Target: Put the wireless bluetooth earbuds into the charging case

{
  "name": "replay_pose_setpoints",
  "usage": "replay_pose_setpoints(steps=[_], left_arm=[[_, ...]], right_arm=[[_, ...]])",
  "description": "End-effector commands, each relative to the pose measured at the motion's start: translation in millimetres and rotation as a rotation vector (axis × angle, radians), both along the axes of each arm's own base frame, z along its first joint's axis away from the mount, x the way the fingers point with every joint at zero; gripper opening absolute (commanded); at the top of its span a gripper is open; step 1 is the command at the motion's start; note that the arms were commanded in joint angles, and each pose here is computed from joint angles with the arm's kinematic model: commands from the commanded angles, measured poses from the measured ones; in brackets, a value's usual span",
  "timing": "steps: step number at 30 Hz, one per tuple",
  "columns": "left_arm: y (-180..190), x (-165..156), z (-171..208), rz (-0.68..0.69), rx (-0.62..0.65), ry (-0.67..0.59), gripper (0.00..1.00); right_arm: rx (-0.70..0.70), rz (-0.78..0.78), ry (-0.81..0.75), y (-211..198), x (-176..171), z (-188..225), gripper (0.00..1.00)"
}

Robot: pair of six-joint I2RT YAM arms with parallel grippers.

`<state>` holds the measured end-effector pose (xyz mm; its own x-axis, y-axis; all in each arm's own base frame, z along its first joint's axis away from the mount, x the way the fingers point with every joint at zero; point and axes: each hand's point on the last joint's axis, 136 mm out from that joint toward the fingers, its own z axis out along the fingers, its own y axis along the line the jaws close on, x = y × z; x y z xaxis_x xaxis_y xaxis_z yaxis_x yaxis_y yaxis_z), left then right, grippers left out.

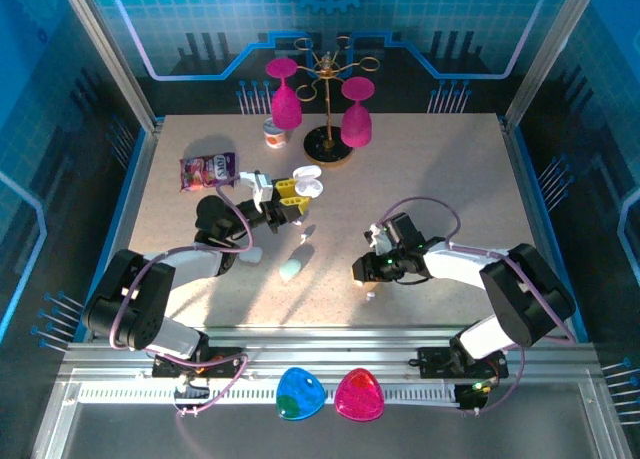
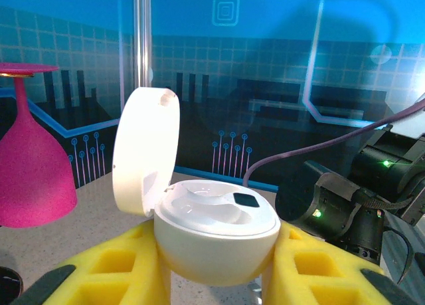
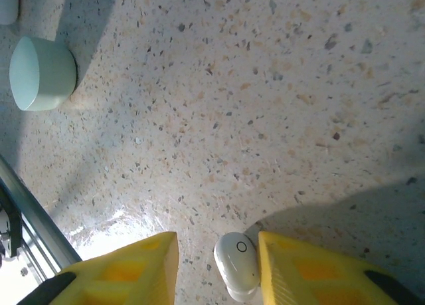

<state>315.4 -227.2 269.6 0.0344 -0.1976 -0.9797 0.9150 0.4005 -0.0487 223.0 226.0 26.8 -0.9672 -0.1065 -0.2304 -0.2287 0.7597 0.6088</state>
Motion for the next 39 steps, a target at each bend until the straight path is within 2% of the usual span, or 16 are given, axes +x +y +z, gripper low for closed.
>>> replay_pose_setpoints(steps=[1, 24, 32, 39], left_arm=[[3.5, -6.1, 6.4, -0.004, -0.004, -0.035, 0.22], [3.9, -6.4, 5.3, 0.000, -0.001, -0.036, 0.22], [3.9, -5.9, 6.2, 0.001, -0.002, -0.039, 0.22], [3.4, -4.7, 6.4, -0.001, -0.004, -0.037, 0.22]], right_arm=[[-0.015, 0.031, 0.040, -3.1, -9.8, -9.0, 0.36], [-0.071, 0.066, 0.031, -1.9, -21.2, -5.5, 0.24], [-0.088, 0.076, 0.034, -2.7, -26.5, -7.9, 0.31], [-0.102, 0.092, 0.033, -4.7, -30.1, -8.4, 0.29]])
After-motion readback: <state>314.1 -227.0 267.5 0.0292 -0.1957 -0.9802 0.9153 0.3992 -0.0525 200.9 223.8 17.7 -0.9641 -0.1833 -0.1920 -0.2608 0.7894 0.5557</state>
